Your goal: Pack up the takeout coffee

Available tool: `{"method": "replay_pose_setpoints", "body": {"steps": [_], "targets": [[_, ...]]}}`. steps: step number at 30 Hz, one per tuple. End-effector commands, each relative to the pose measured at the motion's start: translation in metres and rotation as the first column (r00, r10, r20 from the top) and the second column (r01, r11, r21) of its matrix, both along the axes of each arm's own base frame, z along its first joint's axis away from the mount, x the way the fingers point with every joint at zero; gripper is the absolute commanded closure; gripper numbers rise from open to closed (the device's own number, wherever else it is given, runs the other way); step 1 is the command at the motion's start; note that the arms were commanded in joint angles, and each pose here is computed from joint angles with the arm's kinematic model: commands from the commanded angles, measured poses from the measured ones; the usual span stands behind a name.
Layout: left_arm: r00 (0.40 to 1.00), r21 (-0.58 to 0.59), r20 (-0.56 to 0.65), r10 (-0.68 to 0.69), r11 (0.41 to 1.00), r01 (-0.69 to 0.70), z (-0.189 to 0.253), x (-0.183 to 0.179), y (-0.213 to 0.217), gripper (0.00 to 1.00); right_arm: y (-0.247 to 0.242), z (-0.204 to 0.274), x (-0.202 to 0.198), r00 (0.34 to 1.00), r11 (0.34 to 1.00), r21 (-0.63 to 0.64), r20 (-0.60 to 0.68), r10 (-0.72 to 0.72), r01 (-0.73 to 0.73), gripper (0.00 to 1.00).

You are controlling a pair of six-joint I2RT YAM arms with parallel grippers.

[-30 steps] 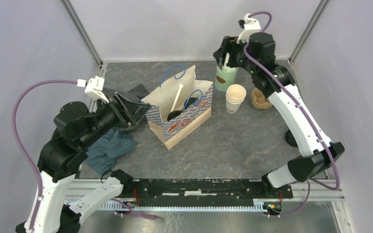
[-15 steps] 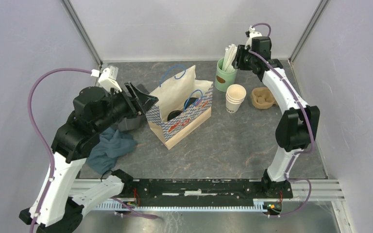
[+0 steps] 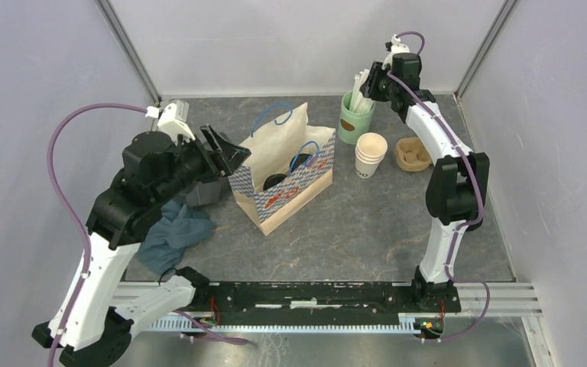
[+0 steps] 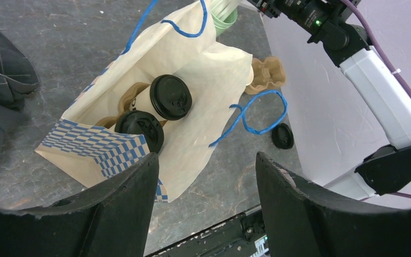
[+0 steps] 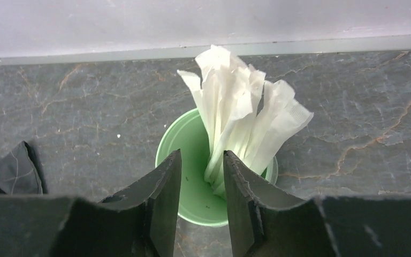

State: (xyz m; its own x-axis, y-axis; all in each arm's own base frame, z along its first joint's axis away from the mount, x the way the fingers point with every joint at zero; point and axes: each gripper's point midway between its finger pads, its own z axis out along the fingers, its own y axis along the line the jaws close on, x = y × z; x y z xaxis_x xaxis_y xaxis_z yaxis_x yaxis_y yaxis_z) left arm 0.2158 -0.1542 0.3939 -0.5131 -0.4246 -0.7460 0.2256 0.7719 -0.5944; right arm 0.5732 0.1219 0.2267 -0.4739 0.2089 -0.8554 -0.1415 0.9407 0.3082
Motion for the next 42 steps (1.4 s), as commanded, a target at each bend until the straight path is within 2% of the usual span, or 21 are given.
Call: {"method": "replay_pose_setpoints", "body": {"steps": [1, 5, 12, 21, 24, 26, 28, 33, 42], "targets": [[0.997, -0.003, 0.072, 0.029, 1.0, -0.029, 0.019, 0.007, 0.005, 0.26, -0.006, 0.028, 0.022, 0.994, 0.998, 0.045, 0.099, -0.043, 0.039, 0.59], [0.997, 0.005, 0.075, 0.033, 0.999, -0.034, 0.019, 0.011, 0.004, 0.25, -0.005, 0.027, 0.031, 0.994, 0.998, 0.051, 0.104, -0.046, 0.041, 0.59], [0.996, 0.028, 0.077, 0.035, 0.999, -0.037, 0.018, 0.017, 0.003, 0.25, -0.001, 0.019, 0.044, 0.994, 0.997, 0.075, 0.098, -0.044, 0.037, 0.67], [0.996, 0.062, 0.079, 0.029, 0.998, -0.033, 0.017, 0.021, 0.002, 0.25, -0.006, 0.007, 0.048, 0.994, 0.995, 0.073, 0.076, -0.077, 0.071, 0.67], [0.996, 0.075, 0.083, 0.021, 0.997, -0.027, 0.017, 0.022, 0.002, 0.25, -0.005, 0.009, 0.047, 0.994, 0.994, 0.078, 0.076, -0.076, 0.07, 0.74], [0.997, 0.086, 0.081, 0.015, 0.996, -0.022, 0.018, 0.023, 0.002, 0.25, -0.005, 0.018, 0.045, 0.993, 0.994, 0.086, 0.085, -0.076, 0.069, 0.81], [0.997, 0.096, 0.081, 0.006, 0.995, -0.014, 0.018, 0.023, 0.001, 0.25, -0.005, 0.026, 0.041, 0.993, 0.994, 0.091, 0.095, -0.076, 0.068, 0.84], [0.996, 0.103, 0.088, -0.015, 0.995, 0.006, 0.019, 0.019, 0.0, 0.25, -0.006, 0.052, 0.022, 0.99, 0.992, 0.113, 0.115, -0.077, 0.064, 0.84], [0.993, 0.087, 0.108, -0.054, 0.995, 0.045, 0.026, -0.002, 0.005, 0.25, -0.019, 0.112, -0.023, 0.976, 0.995, 0.075, 0.198, -0.086, 0.072, 0.84]]}}
